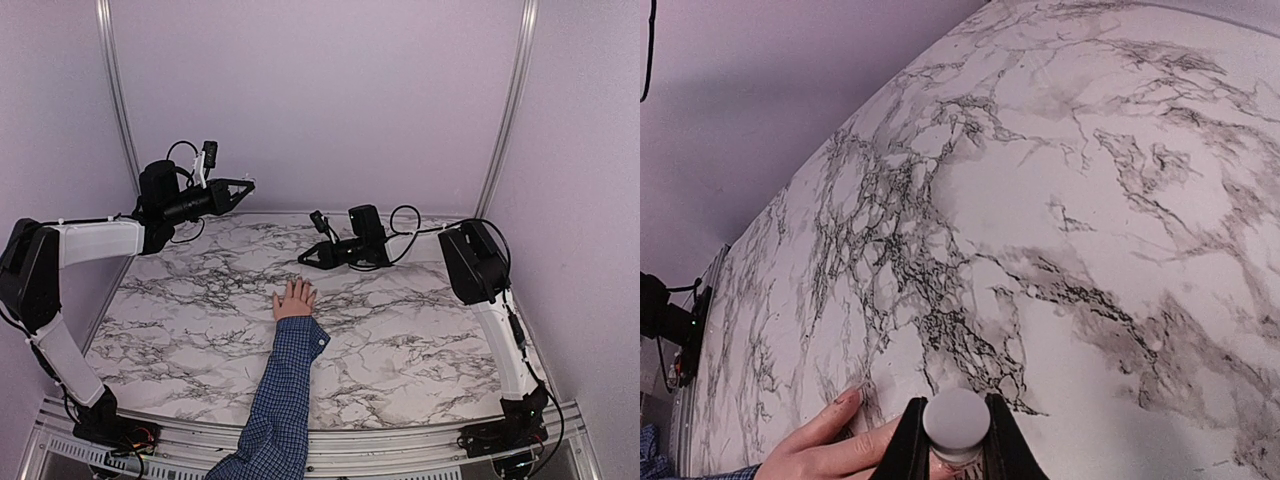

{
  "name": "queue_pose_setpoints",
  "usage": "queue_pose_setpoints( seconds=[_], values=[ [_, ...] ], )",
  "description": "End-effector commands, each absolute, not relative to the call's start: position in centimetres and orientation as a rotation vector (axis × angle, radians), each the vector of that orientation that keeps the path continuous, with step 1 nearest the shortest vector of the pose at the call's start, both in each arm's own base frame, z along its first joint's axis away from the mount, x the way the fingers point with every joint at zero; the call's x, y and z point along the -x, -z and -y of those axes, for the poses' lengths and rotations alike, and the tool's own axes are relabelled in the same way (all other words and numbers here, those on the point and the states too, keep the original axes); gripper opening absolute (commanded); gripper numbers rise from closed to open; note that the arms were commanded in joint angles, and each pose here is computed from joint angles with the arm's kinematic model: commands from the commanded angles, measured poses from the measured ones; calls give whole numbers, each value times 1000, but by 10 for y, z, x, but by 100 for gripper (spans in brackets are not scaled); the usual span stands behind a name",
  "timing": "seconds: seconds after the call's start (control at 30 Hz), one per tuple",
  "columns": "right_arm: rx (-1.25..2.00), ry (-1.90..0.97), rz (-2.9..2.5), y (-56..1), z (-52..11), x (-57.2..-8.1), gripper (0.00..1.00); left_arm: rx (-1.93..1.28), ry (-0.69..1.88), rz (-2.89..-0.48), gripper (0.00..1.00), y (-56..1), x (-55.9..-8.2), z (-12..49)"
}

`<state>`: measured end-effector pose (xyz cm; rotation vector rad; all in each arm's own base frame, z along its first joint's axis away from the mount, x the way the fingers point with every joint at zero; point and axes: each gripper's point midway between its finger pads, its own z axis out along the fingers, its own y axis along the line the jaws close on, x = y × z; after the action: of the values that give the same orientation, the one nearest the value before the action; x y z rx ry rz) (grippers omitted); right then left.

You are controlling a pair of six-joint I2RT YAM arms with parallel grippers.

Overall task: Paint the nails
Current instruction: Paint the hand on the nail.

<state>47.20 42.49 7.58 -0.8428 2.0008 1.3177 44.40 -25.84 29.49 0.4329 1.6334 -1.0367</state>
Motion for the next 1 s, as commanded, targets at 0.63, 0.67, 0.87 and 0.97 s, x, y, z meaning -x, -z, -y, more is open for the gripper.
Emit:
queue_pose_setpoints(
  seconds=[0.63, 0.67, 0.87, 0.97],
  values=[
    [847, -1338, -1996, -71, -432, -469, 0, -443, 1033, -1571, 0, -312, -437, 254],
    [849, -1338, -1995, -71, -432, -468, 0, -443, 1033, -1571, 0, -312, -437, 254],
    [848, -1336, -1999, -68, -433, -468, 0, -444, 1029, -1570, 0, -312, -436, 253],
    [847, -1334, -2001, -67, -434, -469, 0, -442, 1027, -1570, 0, -312, -435, 252]
  ],
)
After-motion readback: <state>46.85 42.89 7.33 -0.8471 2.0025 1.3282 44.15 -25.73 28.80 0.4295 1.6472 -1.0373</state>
